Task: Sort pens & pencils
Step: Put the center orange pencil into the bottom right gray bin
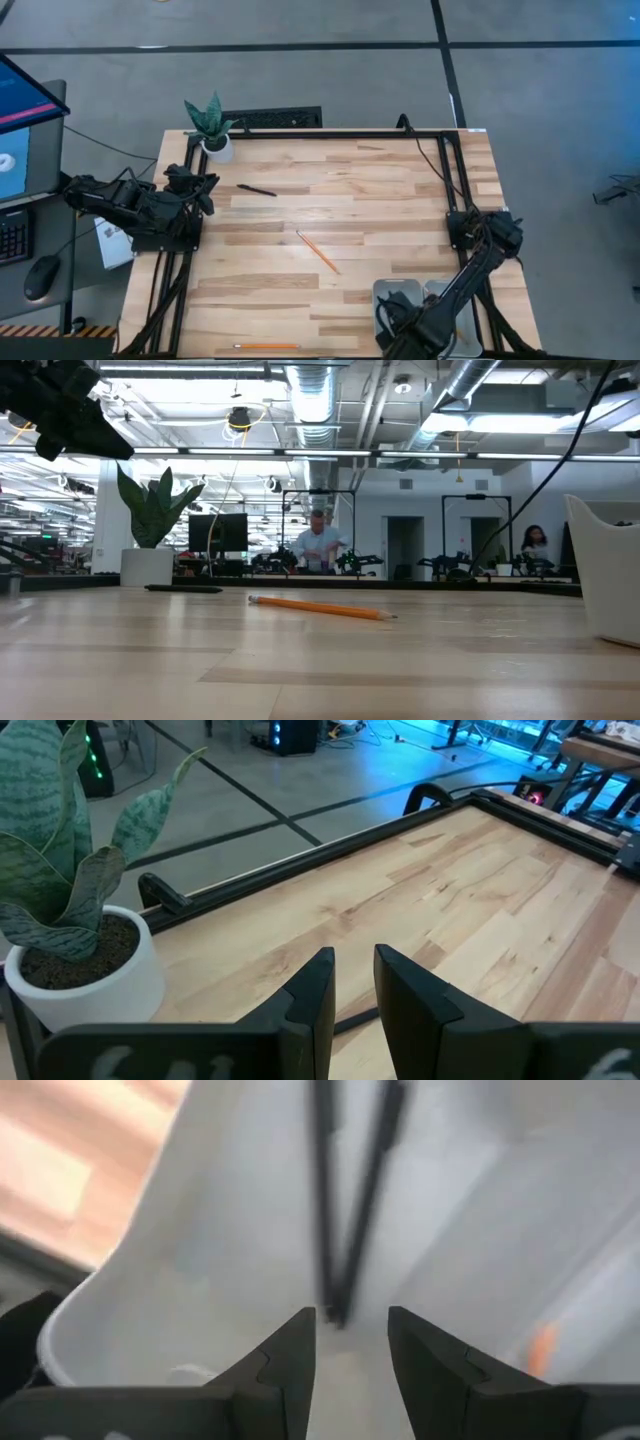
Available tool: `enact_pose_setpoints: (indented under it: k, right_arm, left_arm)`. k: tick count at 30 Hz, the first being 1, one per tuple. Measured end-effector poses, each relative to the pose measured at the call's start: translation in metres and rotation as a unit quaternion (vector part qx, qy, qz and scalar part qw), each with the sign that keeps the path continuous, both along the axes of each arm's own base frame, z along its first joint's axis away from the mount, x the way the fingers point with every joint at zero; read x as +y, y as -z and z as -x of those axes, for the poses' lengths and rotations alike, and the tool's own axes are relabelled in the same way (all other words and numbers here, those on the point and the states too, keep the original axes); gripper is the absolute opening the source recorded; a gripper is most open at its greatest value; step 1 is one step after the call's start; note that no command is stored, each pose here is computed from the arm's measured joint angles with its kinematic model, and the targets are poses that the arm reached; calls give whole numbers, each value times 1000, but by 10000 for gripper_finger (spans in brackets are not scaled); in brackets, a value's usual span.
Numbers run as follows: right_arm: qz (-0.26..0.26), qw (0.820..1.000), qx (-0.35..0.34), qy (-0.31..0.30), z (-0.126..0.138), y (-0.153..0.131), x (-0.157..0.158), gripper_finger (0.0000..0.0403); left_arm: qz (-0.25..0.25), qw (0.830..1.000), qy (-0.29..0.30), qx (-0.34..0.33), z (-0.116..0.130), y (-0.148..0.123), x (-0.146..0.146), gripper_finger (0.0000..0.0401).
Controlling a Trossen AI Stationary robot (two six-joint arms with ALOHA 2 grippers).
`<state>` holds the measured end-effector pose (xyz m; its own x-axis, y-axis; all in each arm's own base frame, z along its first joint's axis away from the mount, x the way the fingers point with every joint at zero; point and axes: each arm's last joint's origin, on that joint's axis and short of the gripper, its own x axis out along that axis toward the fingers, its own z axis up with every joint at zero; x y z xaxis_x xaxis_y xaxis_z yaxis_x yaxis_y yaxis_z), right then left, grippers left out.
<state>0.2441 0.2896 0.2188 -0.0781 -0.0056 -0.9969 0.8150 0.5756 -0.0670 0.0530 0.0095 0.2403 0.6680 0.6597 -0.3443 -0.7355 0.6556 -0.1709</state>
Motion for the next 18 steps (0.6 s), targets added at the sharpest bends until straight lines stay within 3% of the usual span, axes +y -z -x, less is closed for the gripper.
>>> enact_pose_setpoints:
  k: [7,18]
  right_arm:
    - [29,998,24,-49,-9,-37,-17,153]
    - [56,985,-56,-151,-65,-63,-69,150]
  left_arm:
    - [1,1000,1,0,0,0,0,64]
    - [2,1000,2,0,0,0,0,64]
